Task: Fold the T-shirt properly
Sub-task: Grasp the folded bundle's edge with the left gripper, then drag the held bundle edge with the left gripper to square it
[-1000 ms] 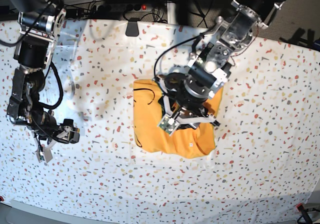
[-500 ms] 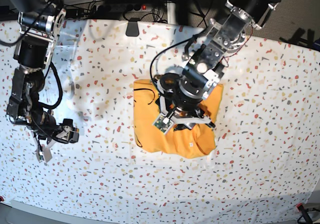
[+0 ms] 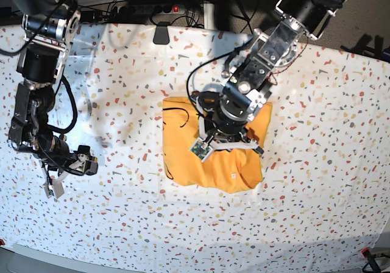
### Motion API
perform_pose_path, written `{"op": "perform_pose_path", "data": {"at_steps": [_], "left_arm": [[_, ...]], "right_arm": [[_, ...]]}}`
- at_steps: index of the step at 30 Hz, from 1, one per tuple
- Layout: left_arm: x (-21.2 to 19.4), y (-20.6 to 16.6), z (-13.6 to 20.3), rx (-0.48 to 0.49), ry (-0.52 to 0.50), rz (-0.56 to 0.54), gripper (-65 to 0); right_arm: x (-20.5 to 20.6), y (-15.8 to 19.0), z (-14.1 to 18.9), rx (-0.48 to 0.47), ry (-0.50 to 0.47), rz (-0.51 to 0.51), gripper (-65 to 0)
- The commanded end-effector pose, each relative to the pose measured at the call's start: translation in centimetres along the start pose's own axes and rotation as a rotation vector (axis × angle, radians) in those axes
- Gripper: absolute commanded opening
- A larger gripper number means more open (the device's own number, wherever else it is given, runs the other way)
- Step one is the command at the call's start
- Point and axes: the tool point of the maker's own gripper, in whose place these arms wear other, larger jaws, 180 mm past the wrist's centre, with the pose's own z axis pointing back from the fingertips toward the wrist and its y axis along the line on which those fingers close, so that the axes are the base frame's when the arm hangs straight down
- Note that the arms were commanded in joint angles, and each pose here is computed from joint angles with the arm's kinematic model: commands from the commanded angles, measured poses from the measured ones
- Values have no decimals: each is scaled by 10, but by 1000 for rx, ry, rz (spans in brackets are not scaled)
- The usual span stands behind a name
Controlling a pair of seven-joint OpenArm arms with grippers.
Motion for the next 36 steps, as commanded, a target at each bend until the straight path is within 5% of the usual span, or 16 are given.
{"op": "perform_pose_path", "data": {"at_steps": [1,10,19,27,36], "left_arm": [[19,12,1,38,-47,-14,-650],[10,53,19,248,79,-73,-650],[-4,73,32,341,189,-108,-650],[-36,88,43,416,327,-16,-650],[-46,96,50,482,356,94,-650]], "right_arm": [[29,-4,7,-5,-72,17,-352],[29,-4,7,-6,-72,17,-352],[29,-4,7,-5,-71,17,-352],[29,-4,7,-5,-72,17,-352],[29,-4,7,-5,-72,17,-352]]}}
